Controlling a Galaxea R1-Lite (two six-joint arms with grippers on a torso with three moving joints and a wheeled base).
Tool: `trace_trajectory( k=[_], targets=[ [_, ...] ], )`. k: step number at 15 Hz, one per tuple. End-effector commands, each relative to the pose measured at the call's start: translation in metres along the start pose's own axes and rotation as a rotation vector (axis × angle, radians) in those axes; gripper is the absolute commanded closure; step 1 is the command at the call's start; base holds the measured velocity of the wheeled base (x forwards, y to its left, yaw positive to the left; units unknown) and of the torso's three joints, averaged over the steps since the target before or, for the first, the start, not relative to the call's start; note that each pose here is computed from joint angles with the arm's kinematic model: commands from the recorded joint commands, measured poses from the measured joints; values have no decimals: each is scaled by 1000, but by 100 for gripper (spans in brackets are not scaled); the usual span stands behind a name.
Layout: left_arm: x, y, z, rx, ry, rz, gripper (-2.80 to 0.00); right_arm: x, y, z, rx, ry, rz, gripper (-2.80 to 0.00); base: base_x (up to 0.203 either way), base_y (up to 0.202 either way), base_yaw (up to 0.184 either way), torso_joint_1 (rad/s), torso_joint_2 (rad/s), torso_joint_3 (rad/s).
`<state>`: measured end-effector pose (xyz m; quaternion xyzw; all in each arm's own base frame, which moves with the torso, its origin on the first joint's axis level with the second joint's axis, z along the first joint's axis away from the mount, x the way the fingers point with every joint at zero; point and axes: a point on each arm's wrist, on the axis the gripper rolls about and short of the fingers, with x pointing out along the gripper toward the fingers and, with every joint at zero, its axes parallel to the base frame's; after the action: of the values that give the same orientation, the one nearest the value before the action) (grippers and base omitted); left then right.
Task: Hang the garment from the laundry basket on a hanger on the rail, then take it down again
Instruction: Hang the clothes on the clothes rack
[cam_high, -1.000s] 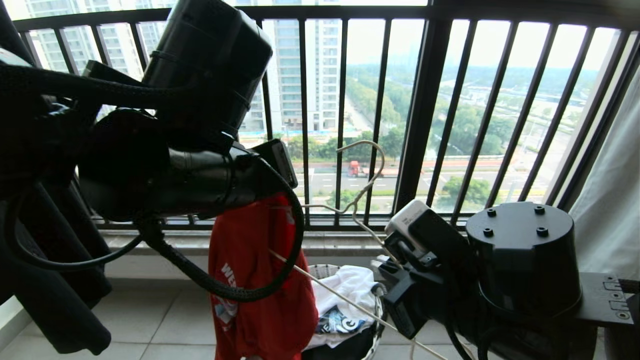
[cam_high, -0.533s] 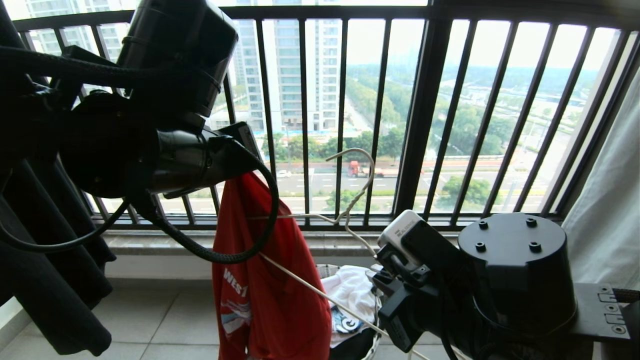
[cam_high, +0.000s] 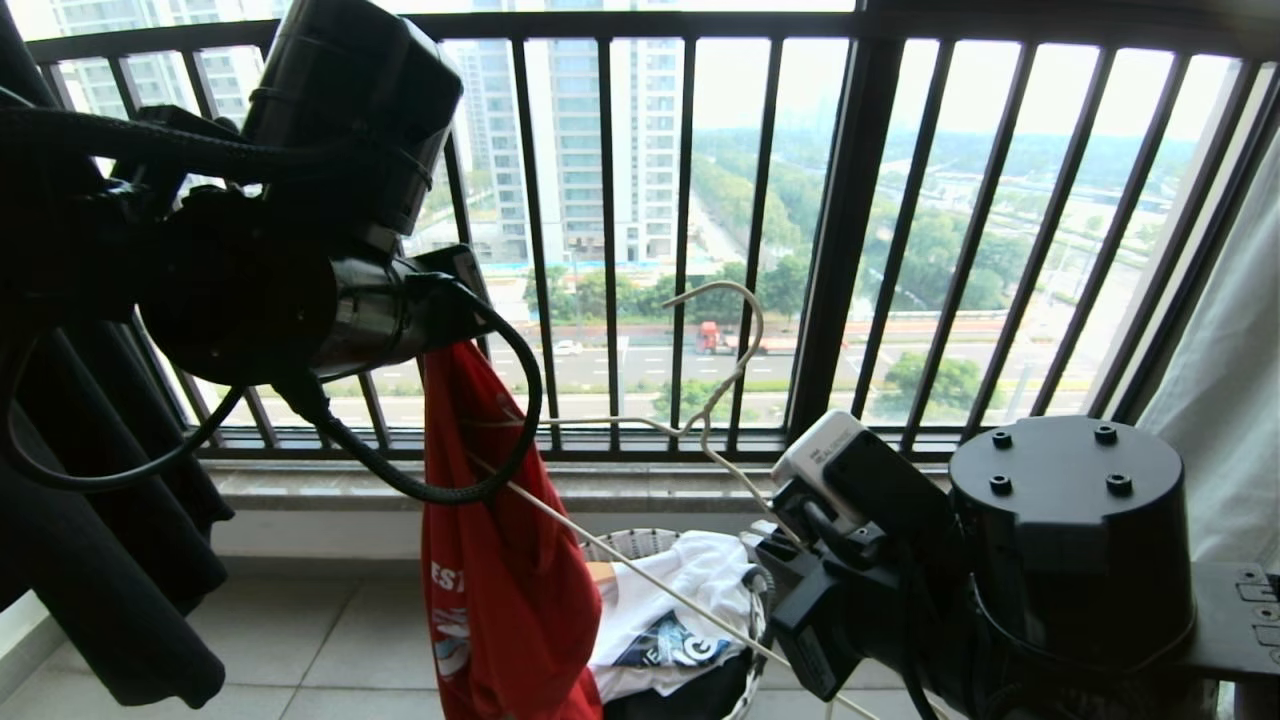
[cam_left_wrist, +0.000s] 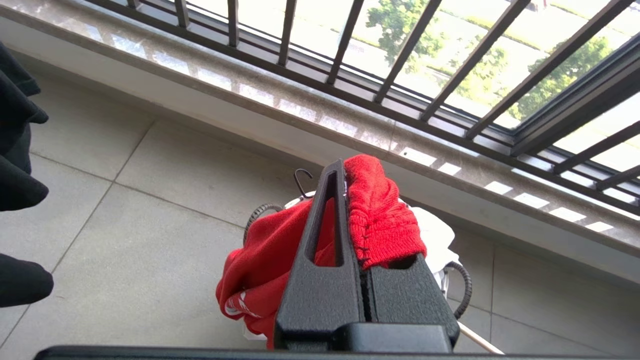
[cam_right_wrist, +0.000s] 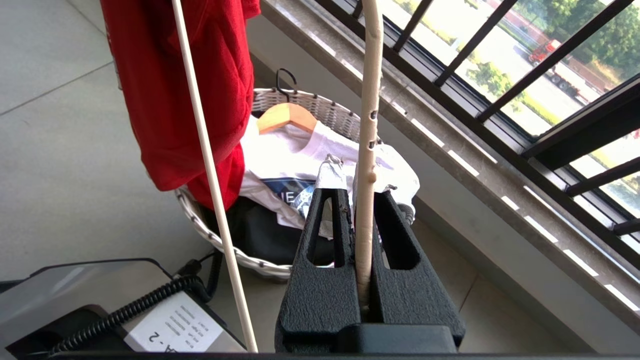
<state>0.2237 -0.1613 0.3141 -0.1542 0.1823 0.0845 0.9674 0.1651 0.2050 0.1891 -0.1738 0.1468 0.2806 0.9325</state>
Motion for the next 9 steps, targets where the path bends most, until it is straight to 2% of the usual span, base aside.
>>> trace_trajectory(
  k=[1, 9],
  targets=[
    [9, 1, 0, -7, -18, 32, 0, -4, -2, 3, 6, -16, -7, 0, 0, 0, 0, 0, 0, 0],
    [17, 4, 9, -28, -57, 51, 0, -2, -20, 6, 3, -20, -67, 0, 0, 0, 0, 0, 0, 0]
  ],
)
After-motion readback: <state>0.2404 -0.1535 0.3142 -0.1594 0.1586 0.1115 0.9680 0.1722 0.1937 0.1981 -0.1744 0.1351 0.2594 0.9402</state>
